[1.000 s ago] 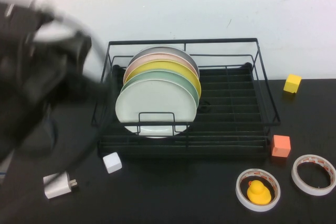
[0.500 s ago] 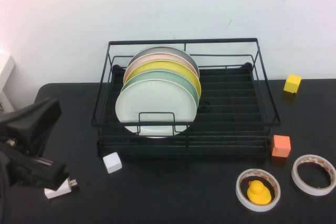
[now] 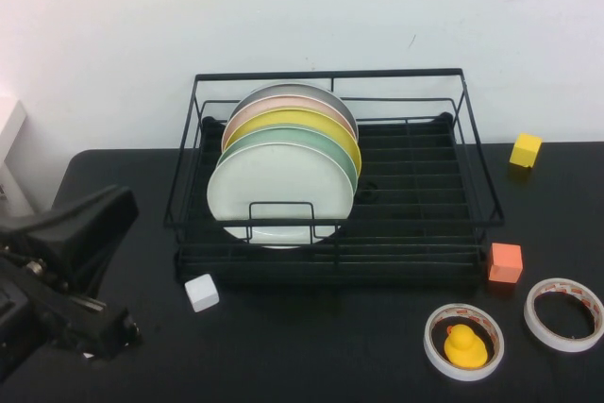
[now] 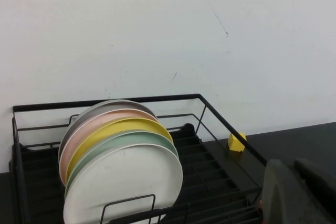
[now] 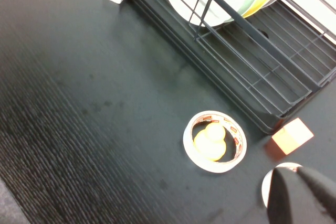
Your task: Place plate on rack
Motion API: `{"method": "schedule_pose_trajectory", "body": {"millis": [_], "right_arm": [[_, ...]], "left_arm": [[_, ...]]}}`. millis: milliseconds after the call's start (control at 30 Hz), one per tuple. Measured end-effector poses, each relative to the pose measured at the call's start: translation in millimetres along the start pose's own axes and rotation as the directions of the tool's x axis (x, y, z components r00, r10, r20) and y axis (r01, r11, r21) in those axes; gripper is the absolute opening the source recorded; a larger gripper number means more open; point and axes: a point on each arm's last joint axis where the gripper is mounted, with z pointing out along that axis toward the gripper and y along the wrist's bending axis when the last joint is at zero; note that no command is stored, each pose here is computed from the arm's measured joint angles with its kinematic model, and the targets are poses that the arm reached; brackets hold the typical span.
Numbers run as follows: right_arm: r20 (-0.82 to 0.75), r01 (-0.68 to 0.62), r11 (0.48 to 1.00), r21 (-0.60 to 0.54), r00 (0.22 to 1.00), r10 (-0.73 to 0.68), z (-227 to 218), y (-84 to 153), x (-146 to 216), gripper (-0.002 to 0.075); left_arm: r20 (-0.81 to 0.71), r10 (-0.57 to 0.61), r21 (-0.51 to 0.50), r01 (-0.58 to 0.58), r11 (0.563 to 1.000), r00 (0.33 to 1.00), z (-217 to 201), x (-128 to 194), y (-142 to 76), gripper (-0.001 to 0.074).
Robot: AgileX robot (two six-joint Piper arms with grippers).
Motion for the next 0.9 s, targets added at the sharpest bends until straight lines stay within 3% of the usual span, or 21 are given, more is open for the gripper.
{"method": "schedule_pose_trajectory", "body": {"millis": [300, 633, 900], "right_arm": [[0.000, 0.000, 1.000, 0.000, 1.000, 0.000, 0.0, 0.0, 0.0, -0.0002], [0.000, 0.000, 1.000, 0.000, 1.000, 0.000, 0.0, 0.0, 0.0, -0.0002], [0.000, 0.002, 1.000, 0.000, 1.000, -0.002, 0.0, 0.0, 0.0, -0.0002]], "left_arm": [[0.101, -0.018, 0.008, 0.018, 1.000, 0.995, -32.0, 7.8, 14.4, -0.0001], [0.362, 0.012, -0.154, 0.048, 0.987, 0.932, -88.5, 32.5, 35.7, -0.0001], [0.450, 0.032, -0.221, 0.077, 0.972, 0.892, -103.2, 45.2, 38.8, -0.0001]]}}
